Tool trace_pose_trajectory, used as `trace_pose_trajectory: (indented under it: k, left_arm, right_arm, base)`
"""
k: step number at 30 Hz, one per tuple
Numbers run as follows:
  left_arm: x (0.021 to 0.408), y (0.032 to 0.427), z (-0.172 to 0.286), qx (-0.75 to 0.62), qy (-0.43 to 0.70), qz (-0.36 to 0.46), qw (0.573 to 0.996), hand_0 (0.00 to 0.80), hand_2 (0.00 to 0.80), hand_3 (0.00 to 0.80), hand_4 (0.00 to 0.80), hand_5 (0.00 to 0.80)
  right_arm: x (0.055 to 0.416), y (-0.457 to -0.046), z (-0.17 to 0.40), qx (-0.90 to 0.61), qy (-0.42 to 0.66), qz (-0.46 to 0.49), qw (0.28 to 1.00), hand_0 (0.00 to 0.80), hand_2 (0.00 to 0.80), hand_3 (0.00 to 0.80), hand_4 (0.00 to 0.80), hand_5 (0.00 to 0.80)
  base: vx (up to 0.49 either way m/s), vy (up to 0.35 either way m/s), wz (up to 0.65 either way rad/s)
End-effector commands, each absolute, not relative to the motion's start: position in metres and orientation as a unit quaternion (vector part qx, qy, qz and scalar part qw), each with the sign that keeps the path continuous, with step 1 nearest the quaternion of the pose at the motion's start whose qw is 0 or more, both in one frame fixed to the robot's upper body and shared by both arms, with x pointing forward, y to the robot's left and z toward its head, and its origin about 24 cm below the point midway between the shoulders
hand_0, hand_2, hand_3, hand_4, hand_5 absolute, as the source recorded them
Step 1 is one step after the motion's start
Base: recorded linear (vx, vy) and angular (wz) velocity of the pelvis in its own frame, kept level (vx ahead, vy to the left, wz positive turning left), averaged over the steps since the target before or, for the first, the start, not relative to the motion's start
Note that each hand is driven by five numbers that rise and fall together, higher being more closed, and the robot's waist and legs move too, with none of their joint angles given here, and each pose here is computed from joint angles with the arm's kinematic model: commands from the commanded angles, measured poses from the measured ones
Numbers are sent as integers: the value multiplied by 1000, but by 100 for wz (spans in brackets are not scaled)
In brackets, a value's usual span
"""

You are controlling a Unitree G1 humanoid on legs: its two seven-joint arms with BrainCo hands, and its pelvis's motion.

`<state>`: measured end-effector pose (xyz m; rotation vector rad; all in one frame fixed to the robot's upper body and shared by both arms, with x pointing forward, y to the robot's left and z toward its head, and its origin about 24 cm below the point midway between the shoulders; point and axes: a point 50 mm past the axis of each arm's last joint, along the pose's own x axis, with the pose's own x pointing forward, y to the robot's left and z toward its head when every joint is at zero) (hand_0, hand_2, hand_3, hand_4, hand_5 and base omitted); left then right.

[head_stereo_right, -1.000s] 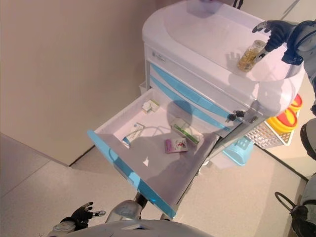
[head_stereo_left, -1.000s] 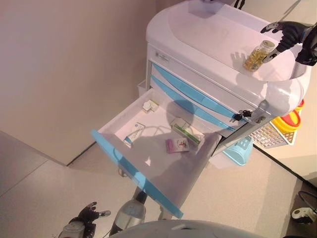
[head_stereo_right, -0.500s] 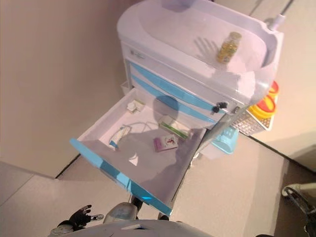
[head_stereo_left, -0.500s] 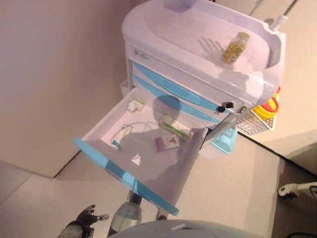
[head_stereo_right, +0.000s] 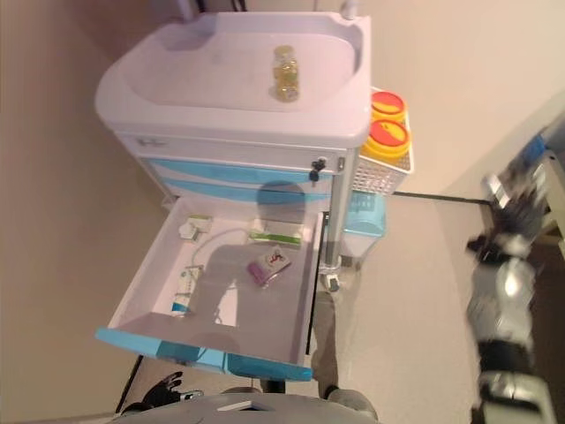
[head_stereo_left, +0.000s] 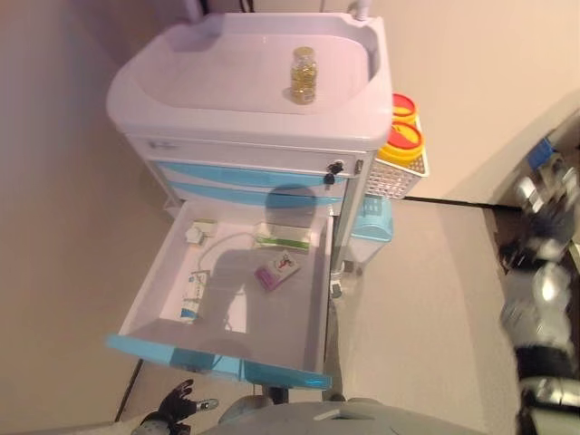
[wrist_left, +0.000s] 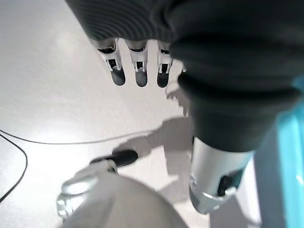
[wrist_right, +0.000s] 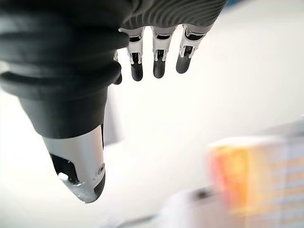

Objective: Open the drawer and pick up the medicine

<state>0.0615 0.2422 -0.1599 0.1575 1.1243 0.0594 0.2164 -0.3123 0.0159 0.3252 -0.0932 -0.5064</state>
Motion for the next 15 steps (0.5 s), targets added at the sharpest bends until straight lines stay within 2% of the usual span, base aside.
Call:
trace_pose_trajectory:
  k: [1, 4, 7, 10, 11, 13, 15]
  left_arm:
    - [67, 246, -158, 85, 525, 31, 846, 0, 0, 0, 0, 0]
    - [73, 245, -158, 87, 524, 28, 847, 0, 0, 0, 0, 0]
    - [78, 246, -157, 88, 521, 27, 849, 0, 0, 0, 0, 0]
    - [83, 245, -156, 93, 513, 22, 853, 0, 0, 0, 0, 0]
    - [84, 245, -156, 93, 513, 21, 853, 0, 0, 0, 0, 0]
    - [89, 244, -155, 104, 503, 10, 858, 0, 0, 0, 0, 0]
    - [94, 243, -153, 113, 491, 0, 864, 0, 0, 0, 0, 0]
  right_arm:
    - [215, -295, -8, 119, 24, -227, 966, 0, 0, 0, 0, 0]
    - [177, -287, -74, 34, 213, -205, 955, 0, 0, 0, 0, 0]
    - [144, -289, -107, -58, 327, -176, 927, 0, 0, 0, 0, 0]
    - [115, -288, -127, -184, 423, -103, 881, 0, 0, 0, 0, 0]
    - [113, -288, -128, -191, 425, -101, 879, 0, 0, 0, 0, 0]
    - [98, -286, -137, -292, 475, -17, 830, 0, 0, 0, 0, 0]
    - [90, -287, -140, -318, 506, 14, 802, 0, 0, 0, 0, 0]
  base:
    - [-35, 5, -32]
    - [-39, -4, -18]
    - [-20, -12, -17]
    - [-16, -9, -19]
    - [-18, -7, -21]
    - [-23, -14, -27]
    - [-27, -21, -21]
